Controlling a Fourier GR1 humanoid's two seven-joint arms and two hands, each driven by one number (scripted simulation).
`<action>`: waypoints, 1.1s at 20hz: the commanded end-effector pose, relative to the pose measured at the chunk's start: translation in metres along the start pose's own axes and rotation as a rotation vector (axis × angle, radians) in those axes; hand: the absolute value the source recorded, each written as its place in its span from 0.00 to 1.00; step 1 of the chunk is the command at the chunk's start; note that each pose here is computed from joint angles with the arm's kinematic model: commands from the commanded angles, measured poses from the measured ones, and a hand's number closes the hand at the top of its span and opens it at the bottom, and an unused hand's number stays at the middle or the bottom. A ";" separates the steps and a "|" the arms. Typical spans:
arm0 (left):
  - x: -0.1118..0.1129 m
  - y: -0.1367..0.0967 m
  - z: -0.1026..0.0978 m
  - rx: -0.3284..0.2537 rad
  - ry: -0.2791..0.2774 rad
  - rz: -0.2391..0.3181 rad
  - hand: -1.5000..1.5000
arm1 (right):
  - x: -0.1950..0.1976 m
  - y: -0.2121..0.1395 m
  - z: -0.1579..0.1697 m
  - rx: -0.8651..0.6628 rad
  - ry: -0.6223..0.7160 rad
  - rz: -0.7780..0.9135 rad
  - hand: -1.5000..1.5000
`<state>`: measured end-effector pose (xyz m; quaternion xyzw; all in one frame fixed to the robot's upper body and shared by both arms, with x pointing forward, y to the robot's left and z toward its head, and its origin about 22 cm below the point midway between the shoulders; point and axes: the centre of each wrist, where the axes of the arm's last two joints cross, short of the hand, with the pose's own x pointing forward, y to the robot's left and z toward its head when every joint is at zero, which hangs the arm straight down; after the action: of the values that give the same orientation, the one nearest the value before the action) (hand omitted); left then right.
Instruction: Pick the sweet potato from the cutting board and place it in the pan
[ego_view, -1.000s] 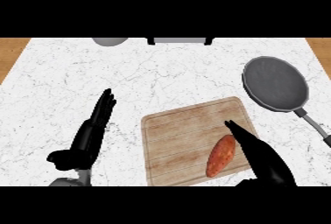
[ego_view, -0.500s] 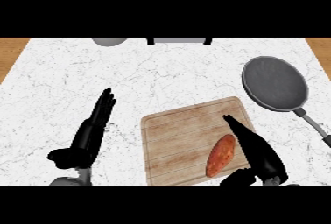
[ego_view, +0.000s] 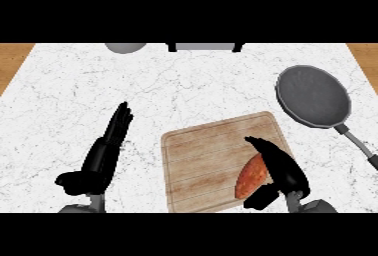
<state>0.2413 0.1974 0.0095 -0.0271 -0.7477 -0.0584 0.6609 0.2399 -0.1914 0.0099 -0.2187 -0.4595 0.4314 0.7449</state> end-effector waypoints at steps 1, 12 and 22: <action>0.008 0.001 -0.014 0.004 -0.009 -0.004 0.50 | 0.022 0.007 -0.012 0.095 -0.032 0.120 1.00; -0.009 0.012 -0.009 0.001 -0.014 0.013 0.50 | -0.029 0.020 -0.008 -0.053 -0.063 0.158 1.00; -0.014 0.020 0.000 -0.001 -0.004 0.001 0.50 | 0.053 0.016 0.019 -0.236 -0.272 0.308 1.00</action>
<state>0.2473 0.2050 0.0077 -0.0278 -0.7467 -0.0579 0.6620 0.2278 -0.1678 0.0222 -0.3093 -0.5417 0.4772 0.6190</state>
